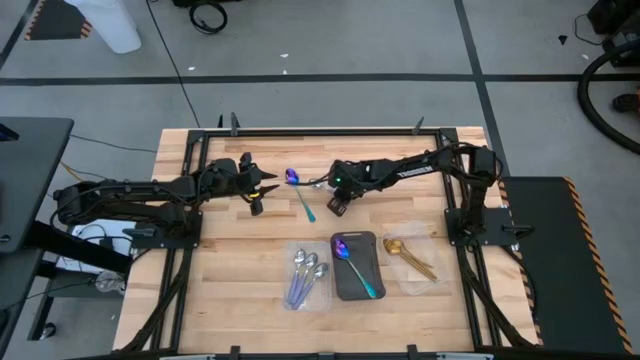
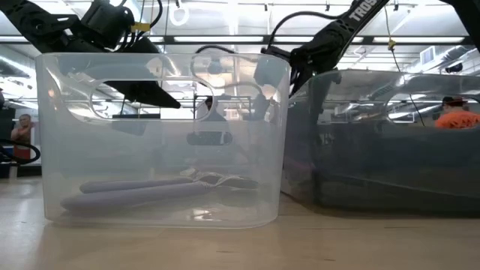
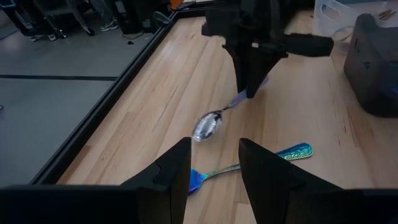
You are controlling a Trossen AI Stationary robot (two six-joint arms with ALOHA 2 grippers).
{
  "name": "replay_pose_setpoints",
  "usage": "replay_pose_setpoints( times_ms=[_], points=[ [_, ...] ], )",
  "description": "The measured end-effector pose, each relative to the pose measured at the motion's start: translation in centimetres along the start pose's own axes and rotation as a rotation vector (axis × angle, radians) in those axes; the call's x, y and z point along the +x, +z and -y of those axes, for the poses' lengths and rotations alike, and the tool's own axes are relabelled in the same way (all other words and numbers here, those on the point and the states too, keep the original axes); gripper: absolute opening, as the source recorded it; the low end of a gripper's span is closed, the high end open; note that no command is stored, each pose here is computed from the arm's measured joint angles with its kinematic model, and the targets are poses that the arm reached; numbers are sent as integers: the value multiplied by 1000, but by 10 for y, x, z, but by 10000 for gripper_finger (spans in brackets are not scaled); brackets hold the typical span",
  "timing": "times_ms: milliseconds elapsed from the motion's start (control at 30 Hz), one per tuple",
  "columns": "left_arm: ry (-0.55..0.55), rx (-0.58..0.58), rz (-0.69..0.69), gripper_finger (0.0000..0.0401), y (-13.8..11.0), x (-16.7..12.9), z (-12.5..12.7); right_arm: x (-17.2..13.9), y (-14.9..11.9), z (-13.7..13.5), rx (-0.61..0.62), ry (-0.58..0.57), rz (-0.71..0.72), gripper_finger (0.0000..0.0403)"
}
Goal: Sort silverware by color (type)
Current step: Put the purple spoon into the left transparent bin
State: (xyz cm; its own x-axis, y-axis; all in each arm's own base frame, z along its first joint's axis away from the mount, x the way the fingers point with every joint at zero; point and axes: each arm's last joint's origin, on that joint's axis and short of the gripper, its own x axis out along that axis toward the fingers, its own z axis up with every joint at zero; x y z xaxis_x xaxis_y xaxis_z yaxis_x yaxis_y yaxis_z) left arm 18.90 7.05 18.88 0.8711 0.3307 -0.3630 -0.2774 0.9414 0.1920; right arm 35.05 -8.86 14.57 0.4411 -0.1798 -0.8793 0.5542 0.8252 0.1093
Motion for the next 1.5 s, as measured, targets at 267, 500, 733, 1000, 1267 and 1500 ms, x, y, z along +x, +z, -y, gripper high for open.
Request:
replay_pose_setpoints(
  times_ms=[267, 500, 733, 1000, 1267, 1500],
  points=[
    [-22, -9, 5, 142, 0, 0, 1, -1, 6, -2, 6, 13, 62, 56],
    [-30, -11, 14, 142, 1, 0, 1, -22, 19, -7, 40, 37, 192, 56],
    [-59, -51, 88, 142, 8, 0, 1, -53, 31, -23, -13, 47, 392, 56],
    [-118, -143, 213, 142, 19, -2, 1, -74, 43, -51, -134, 148, 634, 56],
    [-182, -223, 338, 142, 31, -6, 0, -85, 43, -72, -224, 160, 769, 56],
    [-226, -253, 403, 183, 37, -8, 1, -92, 44, -81, -252, 181, 850, 56]
  ],
)
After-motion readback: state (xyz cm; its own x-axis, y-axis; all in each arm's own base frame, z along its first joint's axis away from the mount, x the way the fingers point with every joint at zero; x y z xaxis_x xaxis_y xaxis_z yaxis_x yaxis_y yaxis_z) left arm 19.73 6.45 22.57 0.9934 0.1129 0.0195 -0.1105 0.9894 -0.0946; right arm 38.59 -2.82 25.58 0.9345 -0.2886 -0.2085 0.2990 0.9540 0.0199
